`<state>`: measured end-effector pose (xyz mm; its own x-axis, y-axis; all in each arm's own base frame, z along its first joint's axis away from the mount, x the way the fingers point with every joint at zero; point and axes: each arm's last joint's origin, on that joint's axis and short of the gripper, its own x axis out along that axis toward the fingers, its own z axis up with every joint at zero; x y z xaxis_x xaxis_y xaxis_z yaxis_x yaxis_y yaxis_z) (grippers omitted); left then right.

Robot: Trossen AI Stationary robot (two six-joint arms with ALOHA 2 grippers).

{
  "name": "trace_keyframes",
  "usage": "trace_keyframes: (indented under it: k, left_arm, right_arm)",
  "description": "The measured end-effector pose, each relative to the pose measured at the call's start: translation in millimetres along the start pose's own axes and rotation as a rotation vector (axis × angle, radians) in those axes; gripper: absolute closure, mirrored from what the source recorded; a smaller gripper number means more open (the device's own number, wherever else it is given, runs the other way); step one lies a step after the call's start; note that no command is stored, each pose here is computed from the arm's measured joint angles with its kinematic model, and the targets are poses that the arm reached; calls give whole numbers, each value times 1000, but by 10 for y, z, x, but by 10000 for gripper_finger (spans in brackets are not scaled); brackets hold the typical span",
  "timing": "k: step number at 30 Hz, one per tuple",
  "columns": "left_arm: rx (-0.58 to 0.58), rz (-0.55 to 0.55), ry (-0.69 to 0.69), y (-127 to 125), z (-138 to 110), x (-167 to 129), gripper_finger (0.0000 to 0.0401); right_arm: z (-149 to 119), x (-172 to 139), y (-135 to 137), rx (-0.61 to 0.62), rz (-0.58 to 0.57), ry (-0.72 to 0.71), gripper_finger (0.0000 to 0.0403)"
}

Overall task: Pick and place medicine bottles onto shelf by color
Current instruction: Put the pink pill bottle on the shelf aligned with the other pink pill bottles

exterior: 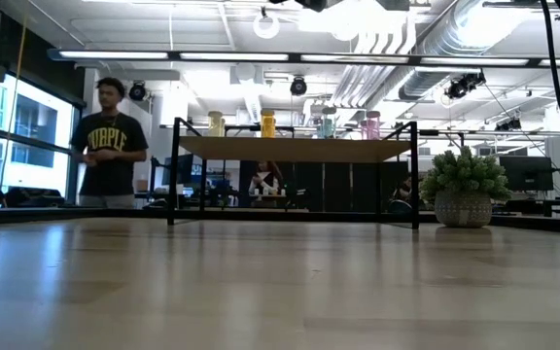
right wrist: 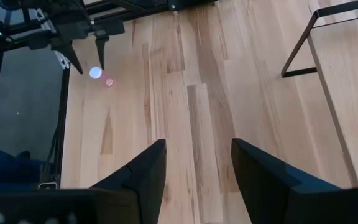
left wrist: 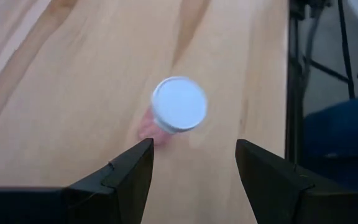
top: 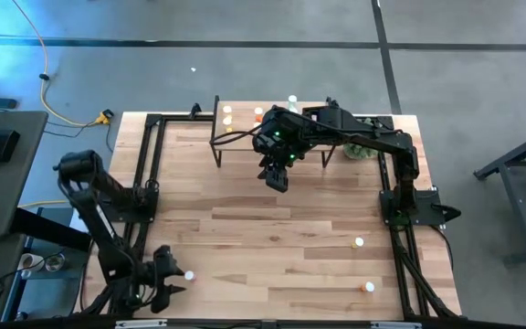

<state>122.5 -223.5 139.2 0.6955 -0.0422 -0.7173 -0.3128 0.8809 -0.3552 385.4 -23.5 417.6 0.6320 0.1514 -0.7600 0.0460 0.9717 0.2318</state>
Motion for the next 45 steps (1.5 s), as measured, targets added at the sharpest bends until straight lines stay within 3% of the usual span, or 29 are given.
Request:
trace_keyframes:
  k: [11, 22, 35, 45]
  left_arm:
    - [-88, 26, -56, -16, -90, 294, 185]
    - [-52, 81, -79, 34, 5, 421, 188]
    - [-23, 82, -54, 36, 9, 428, 265]
    - [-16, 82, -6, 42, 6, 436, 295]
  right_arm:
    - [-1, 0, 6, -2, 26, 3, 231]
    - [-1, 0, 6, -2, 27, 3, 231]
    - [-1, 0, 6, -2, 27, 3, 231]
    - [-1, 0, 6, -2, 27, 3, 231]
